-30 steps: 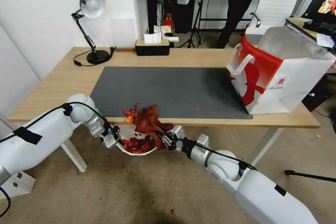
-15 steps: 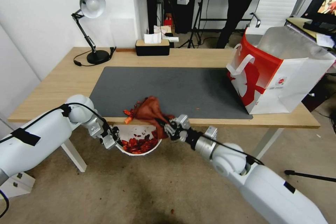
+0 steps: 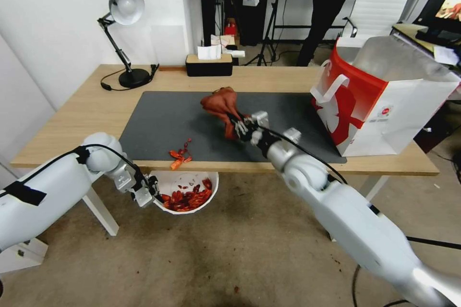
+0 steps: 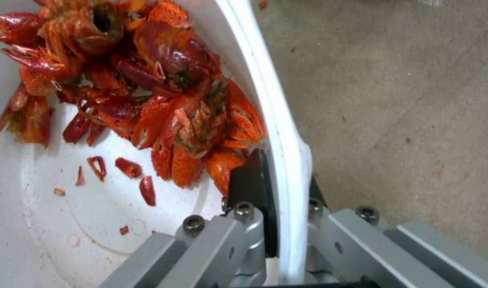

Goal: Sweep shrimp from table into container with towel, then put container into takeout bag.

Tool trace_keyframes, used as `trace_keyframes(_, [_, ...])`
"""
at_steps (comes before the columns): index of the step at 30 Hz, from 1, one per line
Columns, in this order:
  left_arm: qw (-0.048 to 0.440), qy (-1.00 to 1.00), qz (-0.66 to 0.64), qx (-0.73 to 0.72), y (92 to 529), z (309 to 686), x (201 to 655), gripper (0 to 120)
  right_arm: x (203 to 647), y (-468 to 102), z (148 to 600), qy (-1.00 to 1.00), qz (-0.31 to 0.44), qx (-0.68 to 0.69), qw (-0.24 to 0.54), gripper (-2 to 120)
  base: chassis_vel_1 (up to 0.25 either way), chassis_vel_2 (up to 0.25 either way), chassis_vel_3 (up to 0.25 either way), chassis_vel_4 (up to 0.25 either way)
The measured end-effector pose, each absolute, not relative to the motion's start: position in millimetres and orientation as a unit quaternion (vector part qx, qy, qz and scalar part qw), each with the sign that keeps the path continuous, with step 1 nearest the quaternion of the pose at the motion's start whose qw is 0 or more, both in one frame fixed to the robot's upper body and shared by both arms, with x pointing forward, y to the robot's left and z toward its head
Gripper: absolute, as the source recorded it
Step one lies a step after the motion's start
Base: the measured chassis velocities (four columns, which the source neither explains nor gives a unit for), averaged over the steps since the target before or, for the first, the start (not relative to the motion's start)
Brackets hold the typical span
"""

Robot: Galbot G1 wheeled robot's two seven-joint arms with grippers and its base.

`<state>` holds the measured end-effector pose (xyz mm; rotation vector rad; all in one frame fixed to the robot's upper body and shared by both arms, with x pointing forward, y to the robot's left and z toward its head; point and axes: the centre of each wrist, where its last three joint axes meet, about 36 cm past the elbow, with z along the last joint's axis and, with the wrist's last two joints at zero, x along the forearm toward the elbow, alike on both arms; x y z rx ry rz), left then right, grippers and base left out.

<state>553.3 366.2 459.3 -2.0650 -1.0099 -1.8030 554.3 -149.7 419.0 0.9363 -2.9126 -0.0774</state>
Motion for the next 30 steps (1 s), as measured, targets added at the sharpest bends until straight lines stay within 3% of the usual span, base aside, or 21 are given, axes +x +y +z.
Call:
trace_keyframes(3, [0.111,-0.346,-0.611,-0.703,368.8,456.8,550.6,0,587.7,-125.2,400.4,-0.954,-0.003,0.290,0.080,7,0.000,0.000,0.000,0.000])
trace_keyframes(7, [0.112,-0.347,-0.611,-0.703,371.6,456.8,550.2,0,597.1,-105.3,395.1,-0.946,0.012,0.308,0.096,7,0.000,0.000,0.000,0.000])
trace_keyframes(30, [0.117,-0.353,-0.613,-0.697,384.9,459.7,553.0,0,586.0,-69.8,394.4,-0.891,0.046,0.435,0.121,7,0.000,0.000,0.000,0.000])
